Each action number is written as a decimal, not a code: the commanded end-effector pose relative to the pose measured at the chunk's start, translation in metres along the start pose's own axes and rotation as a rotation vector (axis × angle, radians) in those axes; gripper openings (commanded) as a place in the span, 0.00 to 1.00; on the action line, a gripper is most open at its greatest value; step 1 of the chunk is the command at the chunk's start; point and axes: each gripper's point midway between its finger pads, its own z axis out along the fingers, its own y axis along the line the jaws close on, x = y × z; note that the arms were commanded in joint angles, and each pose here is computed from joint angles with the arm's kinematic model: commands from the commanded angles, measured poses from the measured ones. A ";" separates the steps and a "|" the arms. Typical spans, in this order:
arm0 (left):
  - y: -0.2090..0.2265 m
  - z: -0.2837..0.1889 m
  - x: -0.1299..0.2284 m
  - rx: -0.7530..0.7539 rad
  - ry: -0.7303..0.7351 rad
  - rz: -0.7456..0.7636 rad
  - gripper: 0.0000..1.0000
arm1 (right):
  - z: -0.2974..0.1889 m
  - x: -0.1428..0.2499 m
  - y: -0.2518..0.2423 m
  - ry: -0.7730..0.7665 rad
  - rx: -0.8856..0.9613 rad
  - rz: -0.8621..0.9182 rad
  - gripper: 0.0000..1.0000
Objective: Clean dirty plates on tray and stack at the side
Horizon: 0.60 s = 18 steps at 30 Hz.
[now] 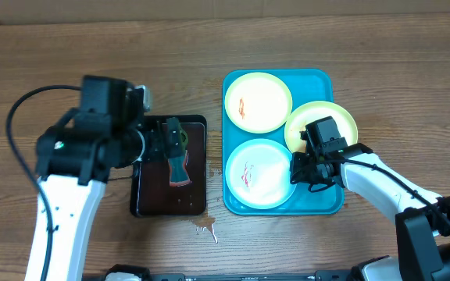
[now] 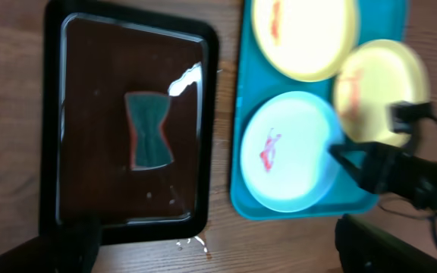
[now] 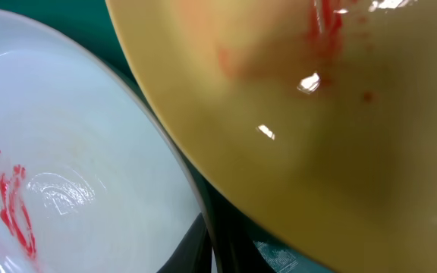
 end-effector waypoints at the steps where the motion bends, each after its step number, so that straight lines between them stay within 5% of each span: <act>1: 0.022 0.029 0.000 -0.178 0.042 -0.096 0.95 | 0.000 -0.005 -0.010 -0.032 0.054 0.015 0.07; 11: 0.054 0.129 0.031 -0.322 0.328 -0.180 0.86 | 0.000 -0.003 -0.010 -0.027 0.053 0.015 0.07; 18: 0.071 0.188 0.054 -0.305 0.414 -0.102 0.76 | 0.000 -0.003 -0.010 -0.026 0.053 0.016 0.07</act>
